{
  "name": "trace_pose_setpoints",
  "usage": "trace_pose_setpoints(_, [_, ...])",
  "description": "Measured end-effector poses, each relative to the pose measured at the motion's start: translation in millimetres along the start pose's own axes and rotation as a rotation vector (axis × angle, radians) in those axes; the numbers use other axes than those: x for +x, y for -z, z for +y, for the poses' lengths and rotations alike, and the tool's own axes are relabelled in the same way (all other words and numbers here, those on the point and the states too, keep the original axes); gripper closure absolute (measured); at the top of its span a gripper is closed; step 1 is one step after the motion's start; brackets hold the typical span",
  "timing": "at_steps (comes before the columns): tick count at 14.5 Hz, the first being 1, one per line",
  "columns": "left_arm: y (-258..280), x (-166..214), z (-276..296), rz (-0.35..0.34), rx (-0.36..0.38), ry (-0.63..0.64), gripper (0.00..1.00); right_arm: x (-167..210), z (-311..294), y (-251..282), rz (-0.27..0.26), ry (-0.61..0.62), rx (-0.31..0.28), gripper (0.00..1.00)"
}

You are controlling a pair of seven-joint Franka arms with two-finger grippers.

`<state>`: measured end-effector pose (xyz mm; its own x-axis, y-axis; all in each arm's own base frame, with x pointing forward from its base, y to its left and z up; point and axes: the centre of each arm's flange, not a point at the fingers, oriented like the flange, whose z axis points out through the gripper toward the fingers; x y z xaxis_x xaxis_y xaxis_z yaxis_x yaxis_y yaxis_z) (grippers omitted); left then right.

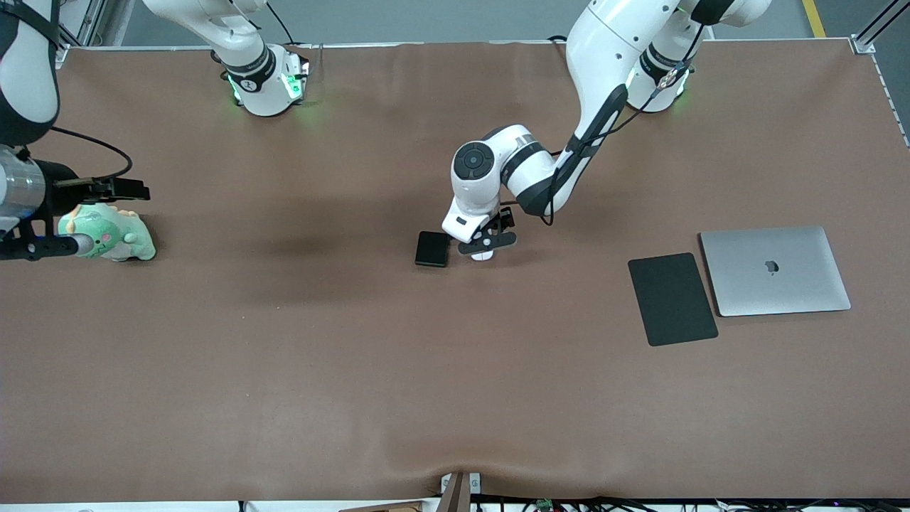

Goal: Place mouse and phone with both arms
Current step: 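Grasp the white mouse with the left gripper while the right gripper reaches out, then carry the mouse to the pad while the right gripper reaches the phone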

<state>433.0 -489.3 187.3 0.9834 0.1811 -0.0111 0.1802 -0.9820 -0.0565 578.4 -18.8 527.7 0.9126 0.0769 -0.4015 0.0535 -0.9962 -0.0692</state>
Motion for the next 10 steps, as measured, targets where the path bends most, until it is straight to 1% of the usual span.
trace_pose_setpoints(2, [-6,-1,0,-0.004,0.000,-0.001,0.02,6,-7,-7,-0.011,0.013,0.035,0.00])
trace_pose_setpoints(3, [-10,-2,0,-0.007,0.002,-0.004,0.06,8,-12,-8,-0.012,0.008,0.042,0.00])
trace_pose_setpoints(4, [-15,-3,0,-0.011,0.006,-0.006,0.06,9,-20,-9,-0.011,-0.015,0.041,0.00])
trace_pose_setpoints(6, [-18,-5,0,-0.014,0.008,-0.011,0.25,12,-40,-10,-0.008,-0.048,0.029,0.00])
trace_pose_setpoints(7, [-16,-5,1,-0.012,0.003,-0.021,0.37,14,-50,-13,-0.003,-0.048,0.023,0.00])
trace_pose_setpoints(9, [-12,-2,1,-0.007,-0.004,-0.045,0.39,20,-64,-21,0.009,-0.042,0.019,0.00])
trace_pose_setpoints(10, [-6,3,0,0.000,-0.010,-0.047,0.39,23,-69,-26,0.013,-0.048,0.029,0.00])
